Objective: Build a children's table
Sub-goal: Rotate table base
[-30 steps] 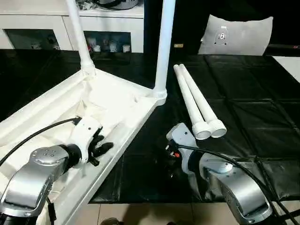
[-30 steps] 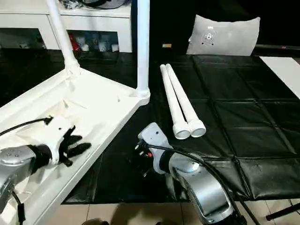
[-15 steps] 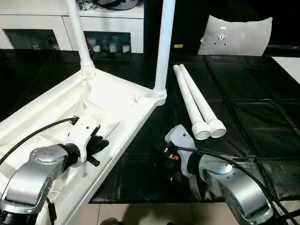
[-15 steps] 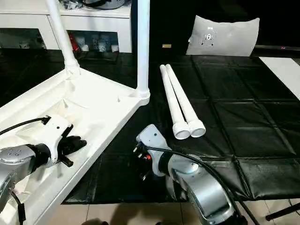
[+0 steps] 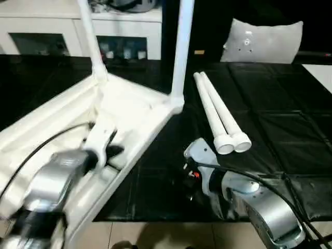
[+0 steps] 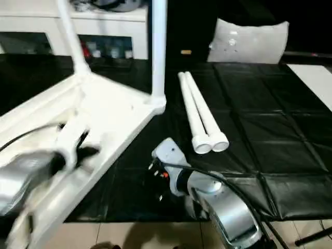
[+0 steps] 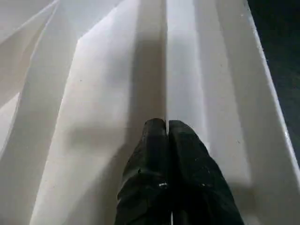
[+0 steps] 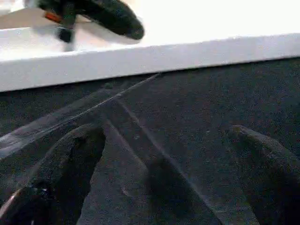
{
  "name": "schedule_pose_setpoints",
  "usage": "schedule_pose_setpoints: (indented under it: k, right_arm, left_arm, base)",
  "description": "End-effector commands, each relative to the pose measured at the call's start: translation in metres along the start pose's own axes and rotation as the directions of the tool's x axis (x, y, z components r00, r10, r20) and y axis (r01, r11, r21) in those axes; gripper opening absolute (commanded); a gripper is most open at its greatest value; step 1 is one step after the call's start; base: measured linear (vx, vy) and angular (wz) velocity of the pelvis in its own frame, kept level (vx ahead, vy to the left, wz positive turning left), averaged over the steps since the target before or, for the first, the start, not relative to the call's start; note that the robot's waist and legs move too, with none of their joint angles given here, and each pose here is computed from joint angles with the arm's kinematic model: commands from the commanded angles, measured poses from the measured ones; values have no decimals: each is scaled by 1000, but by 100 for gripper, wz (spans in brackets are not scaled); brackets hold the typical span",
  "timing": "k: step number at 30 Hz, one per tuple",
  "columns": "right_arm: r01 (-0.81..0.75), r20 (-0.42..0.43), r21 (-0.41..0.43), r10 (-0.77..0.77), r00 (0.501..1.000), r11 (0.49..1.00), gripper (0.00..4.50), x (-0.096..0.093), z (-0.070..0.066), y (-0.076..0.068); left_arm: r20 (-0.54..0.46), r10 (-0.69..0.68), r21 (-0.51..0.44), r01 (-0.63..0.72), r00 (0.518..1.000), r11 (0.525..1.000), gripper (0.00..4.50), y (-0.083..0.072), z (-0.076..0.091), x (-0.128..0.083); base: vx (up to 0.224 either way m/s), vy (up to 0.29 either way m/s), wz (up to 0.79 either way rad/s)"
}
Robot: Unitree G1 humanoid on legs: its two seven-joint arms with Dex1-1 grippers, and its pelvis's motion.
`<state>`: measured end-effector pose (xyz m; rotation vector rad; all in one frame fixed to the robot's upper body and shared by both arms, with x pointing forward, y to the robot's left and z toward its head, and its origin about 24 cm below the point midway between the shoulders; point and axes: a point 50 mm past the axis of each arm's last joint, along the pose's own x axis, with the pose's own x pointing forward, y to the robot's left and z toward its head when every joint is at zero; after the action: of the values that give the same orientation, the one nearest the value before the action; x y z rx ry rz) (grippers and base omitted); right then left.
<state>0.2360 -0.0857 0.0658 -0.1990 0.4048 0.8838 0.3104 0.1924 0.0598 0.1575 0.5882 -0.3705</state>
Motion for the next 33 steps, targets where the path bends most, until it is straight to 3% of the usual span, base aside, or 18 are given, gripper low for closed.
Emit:
schedule_pose_setpoints:
  k: [1,13,18,24,25,29,33]
  right_arm:
    - [41,8,-10,-40,999,999,450,-3,1,-8]
    - [77,20,-24,-77,997,997,450,-1,4,-16]
    - [78,28,-31,-77,997,997,450,0,5,-16]
    - [79,43,-21,-78,996,997,450,-2,6,-14]
    - [59,50,-9,-59,997,998,450,-3,6,-12]
    - [46,47,-11,-46,998,999,450,-4,5,-10]
    - [25,44,-15,-25,999,1000,450,-5,4,-7]
  left_arm:
    - [99,96,-22,-94,990,995,12,14,21,5]
    - [270,140,-151,-101,953,983,12,9,78,44]
    - [293,49,-81,-26,955,996,27,0,82,48]
    - [295,-81,9,82,952,997,73,-4,73,36]
    - [271,-147,56,136,951,989,82,-5,63,23]
    - [210,-218,116,197,953,974,107,-7,49,6]
    - [64,-281,211,262,957,942,140,-10,26,-24]
  base:
    - [0,0,0]
    - [0,0,0]
    - [0,0,0]
    - [0,0,0]
    - [0,0,0]
    - [0,0,0]
    - [0,0,0]
